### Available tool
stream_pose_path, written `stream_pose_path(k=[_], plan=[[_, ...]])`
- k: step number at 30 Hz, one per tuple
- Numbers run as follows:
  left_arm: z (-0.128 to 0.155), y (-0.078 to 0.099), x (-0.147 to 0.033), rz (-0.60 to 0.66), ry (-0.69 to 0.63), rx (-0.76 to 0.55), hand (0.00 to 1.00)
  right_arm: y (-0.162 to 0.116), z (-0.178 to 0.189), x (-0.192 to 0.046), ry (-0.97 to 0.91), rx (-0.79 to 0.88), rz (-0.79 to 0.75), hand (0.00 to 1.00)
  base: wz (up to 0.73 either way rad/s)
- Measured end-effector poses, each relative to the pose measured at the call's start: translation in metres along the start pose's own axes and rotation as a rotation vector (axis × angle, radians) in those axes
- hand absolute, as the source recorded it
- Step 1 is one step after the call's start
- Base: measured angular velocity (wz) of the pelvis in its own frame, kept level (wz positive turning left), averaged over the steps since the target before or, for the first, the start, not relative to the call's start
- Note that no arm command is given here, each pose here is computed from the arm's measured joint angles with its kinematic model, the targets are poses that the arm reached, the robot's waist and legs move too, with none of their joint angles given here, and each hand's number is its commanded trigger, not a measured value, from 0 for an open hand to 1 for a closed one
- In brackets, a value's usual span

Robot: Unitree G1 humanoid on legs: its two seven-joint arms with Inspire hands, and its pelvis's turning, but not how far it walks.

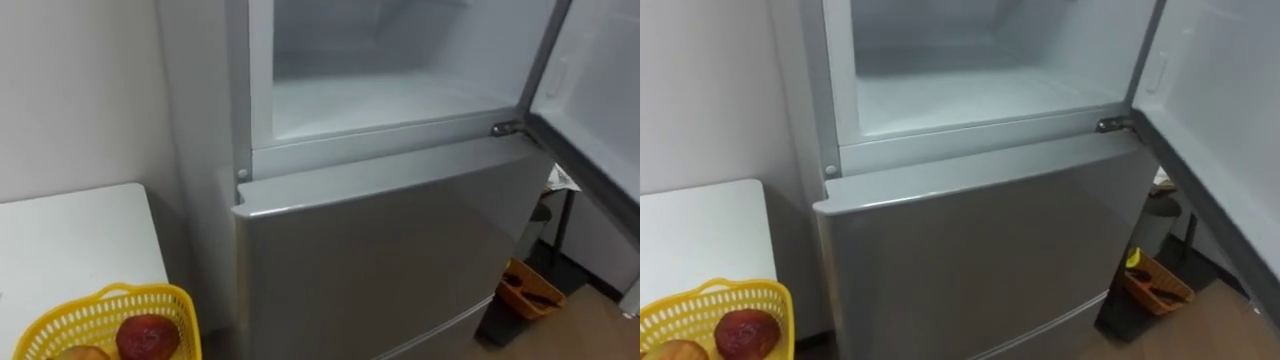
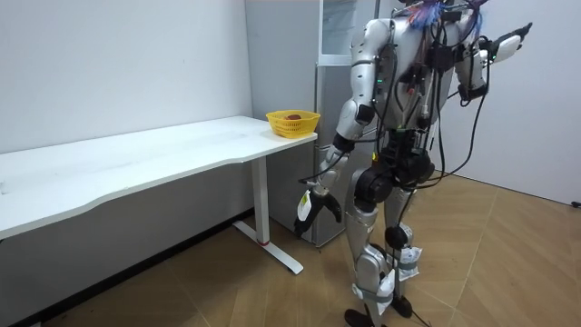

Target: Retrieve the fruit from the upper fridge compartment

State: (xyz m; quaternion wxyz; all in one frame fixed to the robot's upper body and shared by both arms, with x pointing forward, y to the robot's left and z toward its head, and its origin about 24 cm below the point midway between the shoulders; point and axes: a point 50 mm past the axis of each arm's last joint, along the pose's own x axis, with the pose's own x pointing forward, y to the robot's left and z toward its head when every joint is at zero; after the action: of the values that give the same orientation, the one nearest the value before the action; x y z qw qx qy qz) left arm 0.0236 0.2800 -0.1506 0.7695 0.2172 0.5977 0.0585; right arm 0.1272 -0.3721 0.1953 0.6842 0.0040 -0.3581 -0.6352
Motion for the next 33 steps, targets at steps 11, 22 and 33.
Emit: stream_pose_path(k=[11, 22, 33], plan=[[-0.006, -0.013, 0.000, -0.054, 0.038, 0.070, 0.00, 0.058, 0.035, -0.034, -0.152, 0.116, 0.468, 0.00, 0.04], [-0.006, -0.013, 0.000, -0.069, 0.052, 0.120, 0.00, 0.080, -0.008, -0.095, 0.048, -0.060, 1.079, 0.00, 0.04], [-0.030, -0.015, -0.006, -0.052, 0.123, 0.053, 0.00, 0.067, 0.014, -0.057, -0.155, -0.141, 0.811, 0.00, 0.12]])
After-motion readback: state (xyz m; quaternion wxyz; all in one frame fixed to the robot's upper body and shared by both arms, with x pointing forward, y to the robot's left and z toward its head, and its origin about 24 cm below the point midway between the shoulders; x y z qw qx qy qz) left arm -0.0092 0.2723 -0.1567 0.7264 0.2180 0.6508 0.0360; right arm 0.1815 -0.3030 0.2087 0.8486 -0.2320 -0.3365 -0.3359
